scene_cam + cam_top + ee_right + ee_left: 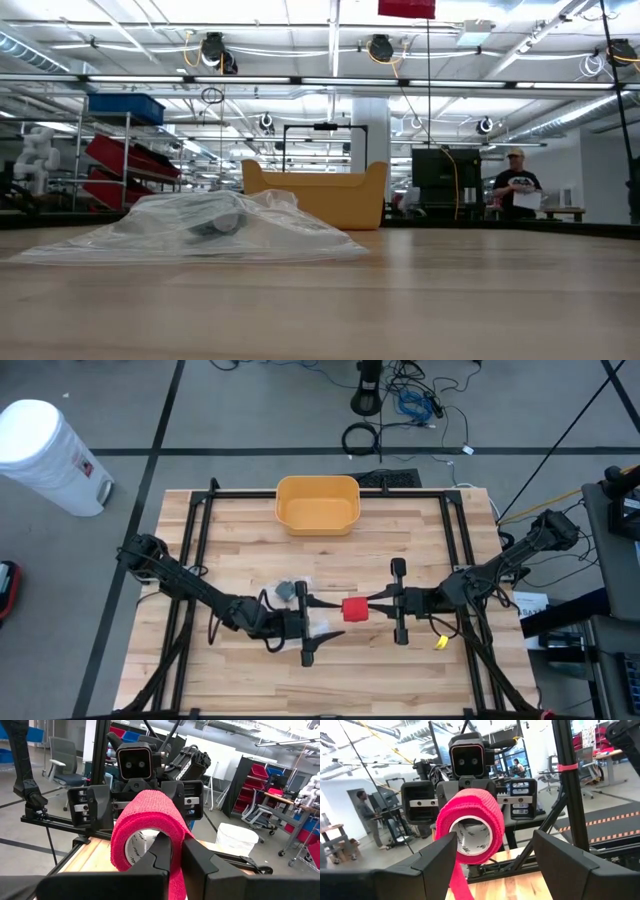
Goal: Roll bandage
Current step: Roll the red bandage
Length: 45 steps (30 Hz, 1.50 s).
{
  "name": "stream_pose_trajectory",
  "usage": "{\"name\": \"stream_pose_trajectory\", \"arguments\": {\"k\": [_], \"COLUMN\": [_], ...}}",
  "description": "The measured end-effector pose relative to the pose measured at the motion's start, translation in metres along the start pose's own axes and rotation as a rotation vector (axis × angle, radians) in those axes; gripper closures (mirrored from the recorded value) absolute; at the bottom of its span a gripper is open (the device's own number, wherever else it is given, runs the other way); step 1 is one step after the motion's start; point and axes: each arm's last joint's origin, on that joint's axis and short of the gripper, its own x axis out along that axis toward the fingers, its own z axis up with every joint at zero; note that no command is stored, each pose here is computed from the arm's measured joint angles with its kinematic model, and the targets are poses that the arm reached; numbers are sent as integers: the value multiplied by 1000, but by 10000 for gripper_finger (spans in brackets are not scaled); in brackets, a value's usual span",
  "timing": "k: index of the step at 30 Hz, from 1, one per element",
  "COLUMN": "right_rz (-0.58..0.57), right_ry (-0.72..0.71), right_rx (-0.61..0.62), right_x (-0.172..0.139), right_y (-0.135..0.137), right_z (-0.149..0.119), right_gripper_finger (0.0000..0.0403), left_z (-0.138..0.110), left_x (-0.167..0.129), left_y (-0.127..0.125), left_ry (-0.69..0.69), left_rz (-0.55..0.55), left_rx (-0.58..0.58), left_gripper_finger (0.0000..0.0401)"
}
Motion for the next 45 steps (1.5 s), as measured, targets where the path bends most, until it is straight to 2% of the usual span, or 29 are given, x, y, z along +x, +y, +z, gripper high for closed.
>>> {"name": "stream_pose_trajectory", "arguments": {"k": [20, 27, 35, 45], "right_rz": [0, 1, -2, 4], "right_ry": [0, -1, 1, 1], "right_rx": [7, 6, 7, 7], "right_x": [0, 0, 0, 0], "right_y": [0, 0, 0, 0], "right_z": [0, 0, 0, 0], "right_gripper_finger": [385, 385, 385, 385], "left_z": [-2, -5, -6, -9], "left_x": [3, 16, 17, 21], "left_y": [-6, -13, -13, -7], "left_ry": [-11, 1, 8, -7], "left_rz": [-23, -13, 5, -32], "left_rx": [-41, 10, 27, 33], "left_gripper_finger": [135, 135, 135, 195]}}
